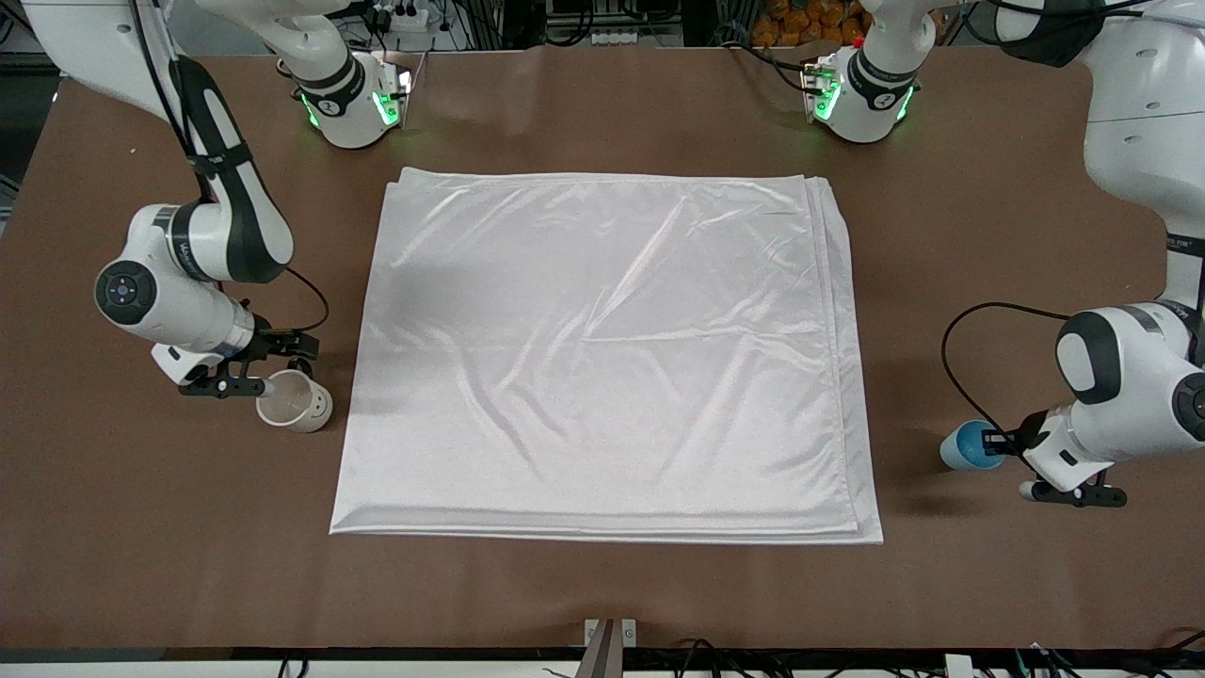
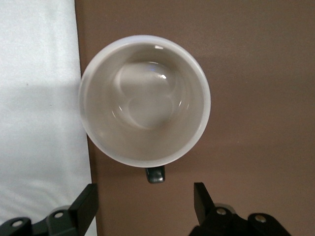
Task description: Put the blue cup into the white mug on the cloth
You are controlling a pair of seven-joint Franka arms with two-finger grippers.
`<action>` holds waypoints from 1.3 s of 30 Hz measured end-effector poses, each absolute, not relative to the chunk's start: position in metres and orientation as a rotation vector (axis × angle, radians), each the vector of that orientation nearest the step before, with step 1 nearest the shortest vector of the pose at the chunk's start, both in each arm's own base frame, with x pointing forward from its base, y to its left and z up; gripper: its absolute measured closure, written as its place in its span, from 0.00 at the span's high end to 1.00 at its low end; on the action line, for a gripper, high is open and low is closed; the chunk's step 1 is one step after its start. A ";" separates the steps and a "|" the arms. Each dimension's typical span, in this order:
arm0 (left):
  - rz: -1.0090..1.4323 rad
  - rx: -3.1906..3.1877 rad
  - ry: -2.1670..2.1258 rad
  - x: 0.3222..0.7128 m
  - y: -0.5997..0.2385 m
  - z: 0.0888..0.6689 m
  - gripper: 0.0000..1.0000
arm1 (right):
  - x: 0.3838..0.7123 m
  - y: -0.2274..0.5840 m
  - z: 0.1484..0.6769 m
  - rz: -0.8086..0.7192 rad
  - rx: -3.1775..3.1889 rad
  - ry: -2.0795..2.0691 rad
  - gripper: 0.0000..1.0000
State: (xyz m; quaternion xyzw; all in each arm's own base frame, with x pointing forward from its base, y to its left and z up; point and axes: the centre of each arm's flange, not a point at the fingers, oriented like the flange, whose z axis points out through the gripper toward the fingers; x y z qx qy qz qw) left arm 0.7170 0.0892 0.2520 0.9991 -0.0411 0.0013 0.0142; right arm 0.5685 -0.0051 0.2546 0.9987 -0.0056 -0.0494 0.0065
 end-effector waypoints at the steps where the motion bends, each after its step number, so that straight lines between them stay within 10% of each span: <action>1: 0.013 3.111 -0.129 0.718 0.089 0.256 0.04 | 0.569 -0.005 0.253 -0.149 3.125 -0.018 0.87; 11: 0.090 3.061 0.028 0.722 0.081 0.290 0.04 | 0.575 -0.005 0.237 -0.093 3.124 -0.017 0.83; 26: 0.063 3.050 -0.003 0.722 0.037 0.307 0.04 | 0.581 -0.005 0.236 -0.074 3.124 -0.016 0.20; 39: 0.048 3.050 0.027 0.721 0.030 0.315 0.04 | 0.586 -0.003 0.242 -0.064 3.125 -0.011 0.19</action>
